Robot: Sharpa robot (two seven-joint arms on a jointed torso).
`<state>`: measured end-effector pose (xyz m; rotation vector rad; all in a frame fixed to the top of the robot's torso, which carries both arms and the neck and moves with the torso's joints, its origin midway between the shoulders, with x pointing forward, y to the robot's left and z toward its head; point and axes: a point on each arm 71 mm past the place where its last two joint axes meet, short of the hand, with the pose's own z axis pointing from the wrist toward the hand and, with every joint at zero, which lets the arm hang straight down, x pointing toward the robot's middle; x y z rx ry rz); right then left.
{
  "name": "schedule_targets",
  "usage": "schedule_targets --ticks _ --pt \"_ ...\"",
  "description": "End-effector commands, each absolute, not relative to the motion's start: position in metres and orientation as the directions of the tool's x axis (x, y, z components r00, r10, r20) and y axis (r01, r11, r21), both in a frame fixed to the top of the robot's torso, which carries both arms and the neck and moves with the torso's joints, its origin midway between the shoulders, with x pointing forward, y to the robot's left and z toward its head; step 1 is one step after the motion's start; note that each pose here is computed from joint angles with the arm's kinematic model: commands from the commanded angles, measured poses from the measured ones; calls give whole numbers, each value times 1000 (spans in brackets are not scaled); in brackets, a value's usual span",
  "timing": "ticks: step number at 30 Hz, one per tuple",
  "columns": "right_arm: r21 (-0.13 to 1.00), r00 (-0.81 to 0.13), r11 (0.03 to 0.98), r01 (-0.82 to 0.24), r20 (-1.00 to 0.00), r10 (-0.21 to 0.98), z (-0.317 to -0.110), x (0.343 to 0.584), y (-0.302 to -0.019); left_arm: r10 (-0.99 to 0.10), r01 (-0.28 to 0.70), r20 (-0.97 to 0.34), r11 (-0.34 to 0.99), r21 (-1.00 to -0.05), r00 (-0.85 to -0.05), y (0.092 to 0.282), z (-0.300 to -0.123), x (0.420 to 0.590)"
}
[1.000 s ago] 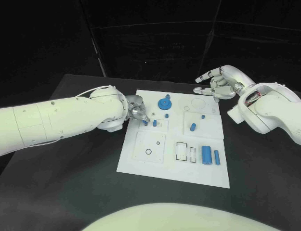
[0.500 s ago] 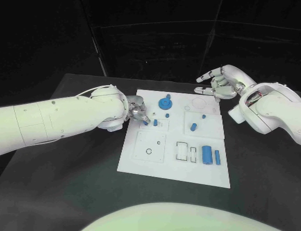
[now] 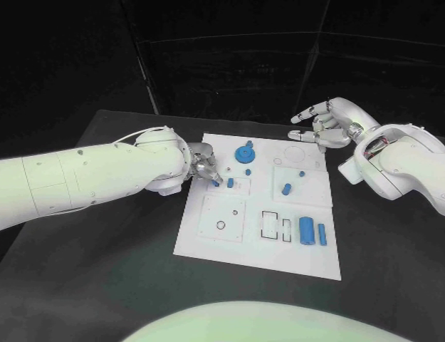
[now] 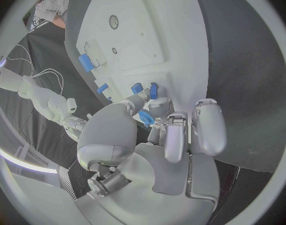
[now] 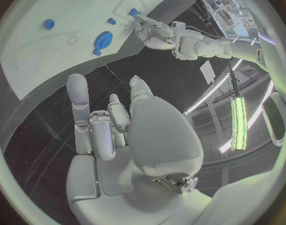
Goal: Assemble the parts on the task board
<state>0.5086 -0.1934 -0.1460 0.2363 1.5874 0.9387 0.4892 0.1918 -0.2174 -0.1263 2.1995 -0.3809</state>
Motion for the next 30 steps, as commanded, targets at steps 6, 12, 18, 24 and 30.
schedule_targets --ticks 6,12,18,24,30 --pt "677 -268 647 -352 -735 623 -145 508 -192 -184 50 -742 958 -281 -644 192 -224 488" --pt "677 -267 647 -351 -735 623 -145 508 -192 -176 51 -738 960 -275 -652 192 -225 488" --pt "677 -267 647 -351 -735 624 -145 508 -193 -171 51 -734 962 -270 -657 192 -226 489" --pt "677 -267 647 -351 -735 624 -145 508 -193 -170 51 -734 962 -268 -658 192 -226 490" --pt "677 -266 647 -352 -735 624 -145 508 -193 -170 50 -734 962 -268 -657 192 -226 490"
